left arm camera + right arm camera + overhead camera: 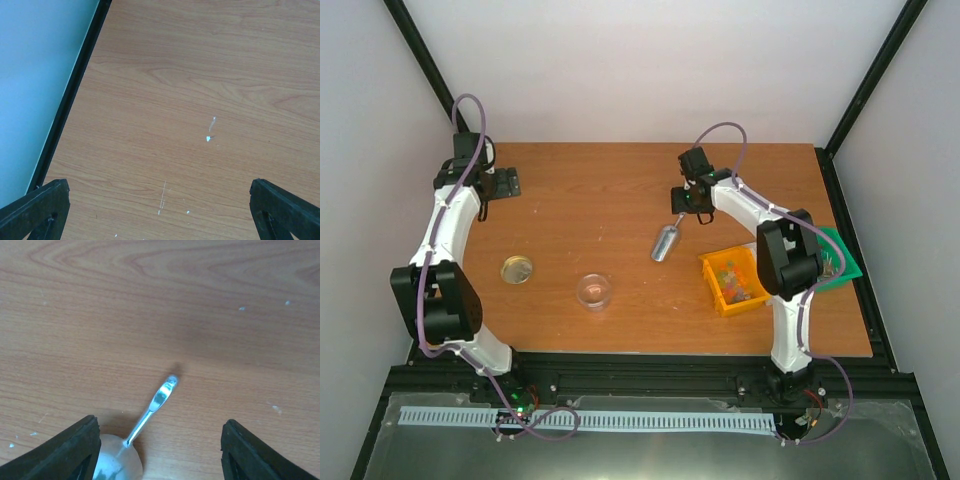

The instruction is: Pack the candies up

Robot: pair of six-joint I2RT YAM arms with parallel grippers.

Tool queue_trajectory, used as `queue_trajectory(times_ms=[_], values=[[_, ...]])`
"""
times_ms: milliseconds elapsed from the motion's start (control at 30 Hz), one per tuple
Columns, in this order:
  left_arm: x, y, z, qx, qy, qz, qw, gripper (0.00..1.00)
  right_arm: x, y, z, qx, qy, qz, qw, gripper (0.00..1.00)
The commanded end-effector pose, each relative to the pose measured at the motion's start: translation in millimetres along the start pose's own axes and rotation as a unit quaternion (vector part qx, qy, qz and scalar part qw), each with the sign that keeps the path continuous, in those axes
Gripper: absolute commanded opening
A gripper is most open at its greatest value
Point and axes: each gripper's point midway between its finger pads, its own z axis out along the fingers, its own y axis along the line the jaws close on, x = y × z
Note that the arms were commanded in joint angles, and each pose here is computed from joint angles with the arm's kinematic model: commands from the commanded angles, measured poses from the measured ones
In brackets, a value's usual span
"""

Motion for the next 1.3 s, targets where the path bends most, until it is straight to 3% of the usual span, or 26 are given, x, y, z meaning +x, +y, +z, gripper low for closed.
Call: queue_trajectory(times_ms=[0,167,467,633,833,933,1067,1267], values=[[-16,9,-3,-0.021,-0.012,-0.020,1.000,1.00,6,8,11,-0.005,0.019,0.026,0.999,0.64],[-13,12,2,-0.031,-0.004,-0.025,0.999,1.00,23,10,24,-0.005,0.048,0.036,0.998,0.53],[-2,18,10,-0.053,0.018,-0.027,0.998,1.00,36,13,47,0.005,0.072,0.048,0.996,0.46],[3,24,14,-0.071,0.029,-0.024,0.997,1.00,42,9,53,0.059,0.074,0.034,0.995,0.42],[4,25,15,-0.075,0.030,-0.024,0.996,1.00,53,5,64,0.087,0.091,0.022,0.992,0.31],[2,25,15,-0.075,0.030,-0.020,0.997,1.00,55,5,68,0.088,0.098,0.020,0.991,0.21],[0,24,15,-0.073,0.032,-0.010,0.997,1.00,46,9,68,0.073,0.092,0.021,0.993,0.04],[-6,3,9,-0.009,0.027,0.020,0.999,1.00,-8,31,52,-0.023,0.055,0.033,0.998,0.03]])
